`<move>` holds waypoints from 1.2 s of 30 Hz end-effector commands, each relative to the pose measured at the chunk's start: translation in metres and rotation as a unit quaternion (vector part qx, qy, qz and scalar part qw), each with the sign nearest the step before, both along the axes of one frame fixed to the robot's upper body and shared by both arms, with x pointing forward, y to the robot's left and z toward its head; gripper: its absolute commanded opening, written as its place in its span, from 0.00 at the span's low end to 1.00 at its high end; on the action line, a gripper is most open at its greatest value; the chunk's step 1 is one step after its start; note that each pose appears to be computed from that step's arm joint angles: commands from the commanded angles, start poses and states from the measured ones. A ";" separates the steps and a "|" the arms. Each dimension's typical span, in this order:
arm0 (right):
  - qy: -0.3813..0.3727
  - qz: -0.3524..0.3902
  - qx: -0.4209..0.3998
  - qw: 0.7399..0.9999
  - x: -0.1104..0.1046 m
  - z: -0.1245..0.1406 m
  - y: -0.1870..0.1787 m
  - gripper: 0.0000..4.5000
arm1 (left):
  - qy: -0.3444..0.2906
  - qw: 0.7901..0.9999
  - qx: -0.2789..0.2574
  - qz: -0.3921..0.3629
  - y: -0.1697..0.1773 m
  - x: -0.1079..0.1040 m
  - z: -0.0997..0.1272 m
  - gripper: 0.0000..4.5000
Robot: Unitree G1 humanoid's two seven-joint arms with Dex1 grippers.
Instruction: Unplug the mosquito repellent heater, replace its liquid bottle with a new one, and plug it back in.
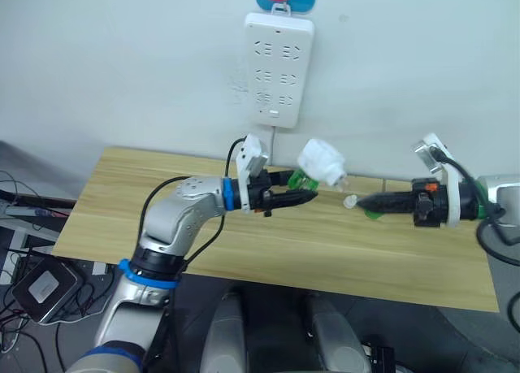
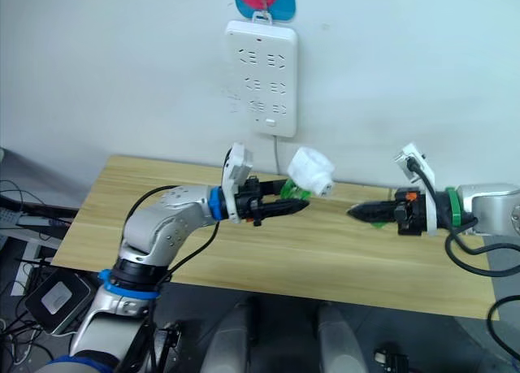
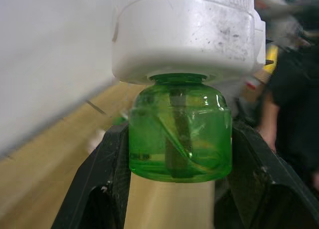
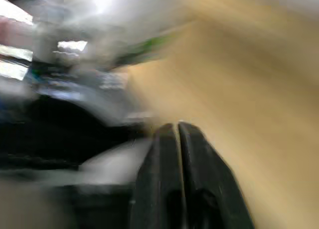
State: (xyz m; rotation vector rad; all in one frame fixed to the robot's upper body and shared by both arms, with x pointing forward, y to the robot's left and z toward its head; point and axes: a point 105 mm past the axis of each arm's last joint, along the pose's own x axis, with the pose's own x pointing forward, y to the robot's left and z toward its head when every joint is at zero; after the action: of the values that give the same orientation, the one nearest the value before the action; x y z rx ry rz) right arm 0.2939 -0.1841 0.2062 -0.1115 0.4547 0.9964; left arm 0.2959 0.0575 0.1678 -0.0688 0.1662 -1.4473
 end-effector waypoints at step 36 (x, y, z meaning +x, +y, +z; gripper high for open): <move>-0.586 0.595 -0.137 0.532 -0.040 -0.017 0.114 0.99 | 0.217 0.937 0.141 -0.237 0.021 -0.047 -0.027 0.51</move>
State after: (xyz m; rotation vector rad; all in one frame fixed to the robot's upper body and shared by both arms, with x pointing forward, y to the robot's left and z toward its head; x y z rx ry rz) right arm 0.2558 -0.0698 0.1878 -1.4225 -0.9102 1.8418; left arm 0.2509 0.0804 0.1386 -0.1256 0.7920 -1.8334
